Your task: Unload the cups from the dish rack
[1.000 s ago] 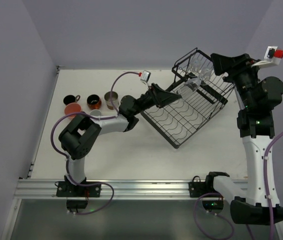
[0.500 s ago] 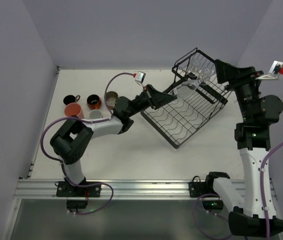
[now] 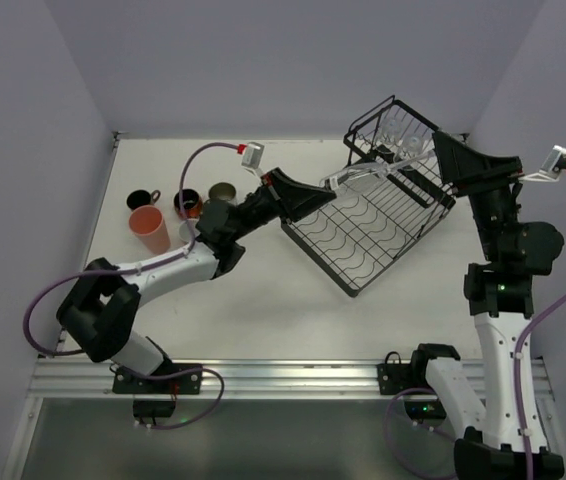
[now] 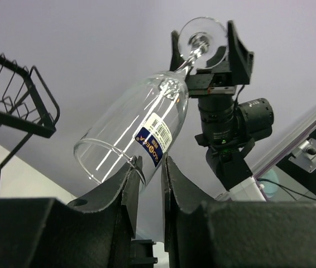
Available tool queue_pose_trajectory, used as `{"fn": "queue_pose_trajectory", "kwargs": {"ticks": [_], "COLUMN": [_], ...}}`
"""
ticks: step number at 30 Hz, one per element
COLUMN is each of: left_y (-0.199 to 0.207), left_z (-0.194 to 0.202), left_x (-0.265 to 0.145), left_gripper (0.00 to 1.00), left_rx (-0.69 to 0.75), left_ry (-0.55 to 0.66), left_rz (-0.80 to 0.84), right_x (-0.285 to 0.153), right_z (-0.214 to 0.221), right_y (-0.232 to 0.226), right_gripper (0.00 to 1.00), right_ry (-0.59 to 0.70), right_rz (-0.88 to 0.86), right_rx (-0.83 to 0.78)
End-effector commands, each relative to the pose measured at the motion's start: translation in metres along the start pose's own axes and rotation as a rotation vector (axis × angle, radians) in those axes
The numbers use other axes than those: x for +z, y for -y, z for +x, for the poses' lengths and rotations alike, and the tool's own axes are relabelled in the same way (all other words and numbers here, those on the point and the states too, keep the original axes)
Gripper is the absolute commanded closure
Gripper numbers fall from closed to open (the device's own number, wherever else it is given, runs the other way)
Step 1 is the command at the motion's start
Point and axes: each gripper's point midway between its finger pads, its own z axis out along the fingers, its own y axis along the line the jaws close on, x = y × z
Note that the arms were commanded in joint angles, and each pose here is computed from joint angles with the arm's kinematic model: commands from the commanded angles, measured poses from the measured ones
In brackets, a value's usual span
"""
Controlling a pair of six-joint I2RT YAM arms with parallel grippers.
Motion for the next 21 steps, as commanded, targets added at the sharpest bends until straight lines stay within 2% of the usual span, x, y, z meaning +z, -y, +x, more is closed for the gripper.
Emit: {"fn": "queue_pose_trajectory", "kwargs": {"ticks": [1, 6, 9, 14, 17, 18, 19, 21], "left_y": [0.142, 0.163, 0.172, 0.184, 0.187, 0.187, 0.175, 0.186], "left_z": [-0.061, -0.071, -0.074, -0.081, -0.088, -0.089, -0.089, -0.098], "left_x": [-0.016, -0.027, -0.032, -0.030, -0.029, -0.027, -0.024, -0.025], "left_gripper": [1.00, 1.00, 1.00, 1.00, 1.00, 1.00, 1.00, 1.00], "left_rx": [0.237, 0.289, 0.309, 0.347, 0.390, 0.407, 0.437, 0.479], "left_ry": [0.248, 0.281, 0.293, 0.291, 0.290, 0.284, 0.265, 0.271], "left_rz": [0.377, 0.357, 0.360, 0.333, 0.277, 0.253, 0.184, 0.152], "right_x": [-0.017, -0.024, -0.026, -0.029, -0.029, -0.029, -0.030, -0.029], "right_z": [0.063, 0.076, 0.079, 0.079, 0.077, 0.077, 0.077, 0.077], "right_y": [0.023, 0.022, 0.018, 0.008, 0.006, 0.006, 0.006, 0.009], "right_gripper": [0.40, 0.38, 0.27, 0.20, 0.12, 0.07, 0.04, 0.01], "right_ry": [-0.260, -0.297, -0.318, -0.336, -0.336, -0.340, -0.341, -0.335], "right_rz": [-0.007, -0.043, -0.061, -0.091, -0.083, -0.084, -0.084, -0.072], "right_rx": [0.084, 0.150, 0.183, 0.192, 0.170, 0.160, 0.156, 0.140]}}
